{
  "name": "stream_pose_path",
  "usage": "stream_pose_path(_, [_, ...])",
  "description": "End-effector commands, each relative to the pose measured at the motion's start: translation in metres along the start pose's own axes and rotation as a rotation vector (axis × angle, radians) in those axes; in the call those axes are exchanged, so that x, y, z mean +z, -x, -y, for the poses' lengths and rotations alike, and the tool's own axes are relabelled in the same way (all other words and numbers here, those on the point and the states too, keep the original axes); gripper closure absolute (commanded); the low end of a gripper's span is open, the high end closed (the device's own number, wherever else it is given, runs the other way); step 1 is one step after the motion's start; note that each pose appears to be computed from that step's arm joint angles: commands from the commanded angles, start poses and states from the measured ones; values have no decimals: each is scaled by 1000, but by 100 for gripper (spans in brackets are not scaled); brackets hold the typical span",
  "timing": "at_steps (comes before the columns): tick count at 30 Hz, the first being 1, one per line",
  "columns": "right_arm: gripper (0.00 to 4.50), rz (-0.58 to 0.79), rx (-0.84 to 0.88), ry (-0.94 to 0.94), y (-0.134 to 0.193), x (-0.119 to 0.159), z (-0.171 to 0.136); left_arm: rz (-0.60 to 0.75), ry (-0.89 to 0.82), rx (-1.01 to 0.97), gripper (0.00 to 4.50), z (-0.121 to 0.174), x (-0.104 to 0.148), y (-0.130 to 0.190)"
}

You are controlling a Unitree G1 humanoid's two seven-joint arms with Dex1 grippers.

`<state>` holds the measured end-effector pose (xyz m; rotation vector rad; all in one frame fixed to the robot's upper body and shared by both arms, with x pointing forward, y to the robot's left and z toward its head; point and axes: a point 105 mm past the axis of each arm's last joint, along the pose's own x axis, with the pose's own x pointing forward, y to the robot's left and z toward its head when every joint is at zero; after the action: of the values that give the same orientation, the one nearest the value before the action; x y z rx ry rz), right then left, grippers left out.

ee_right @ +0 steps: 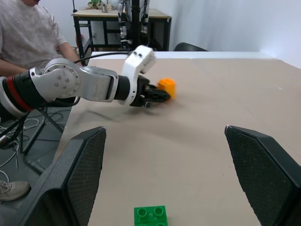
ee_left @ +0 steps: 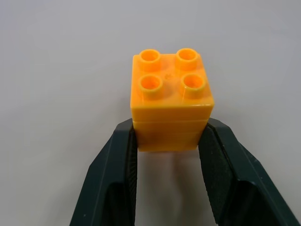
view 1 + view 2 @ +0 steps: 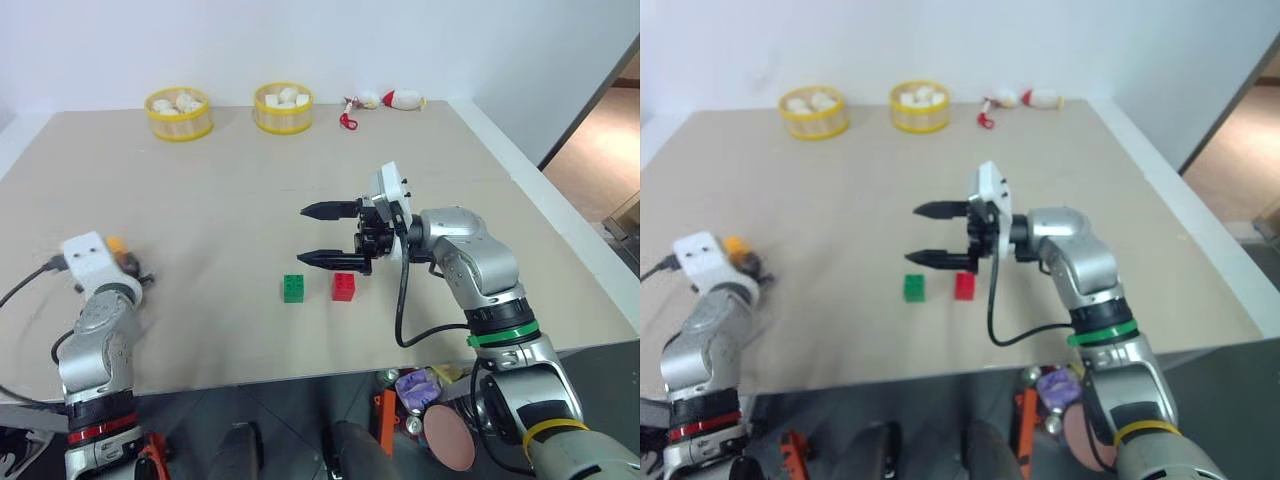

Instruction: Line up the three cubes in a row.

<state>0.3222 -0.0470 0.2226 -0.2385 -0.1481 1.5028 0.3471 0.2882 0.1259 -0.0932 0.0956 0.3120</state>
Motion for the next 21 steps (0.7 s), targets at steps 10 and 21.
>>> stream_pose_path(10, [32,-32,-20,44,40,16,-3,60,-335,-947,322,46,8,42])
stream_pose_path(21, [32,-48,-80,34,51,17,-10,-39,-621,-1526,322,85,-17,63])
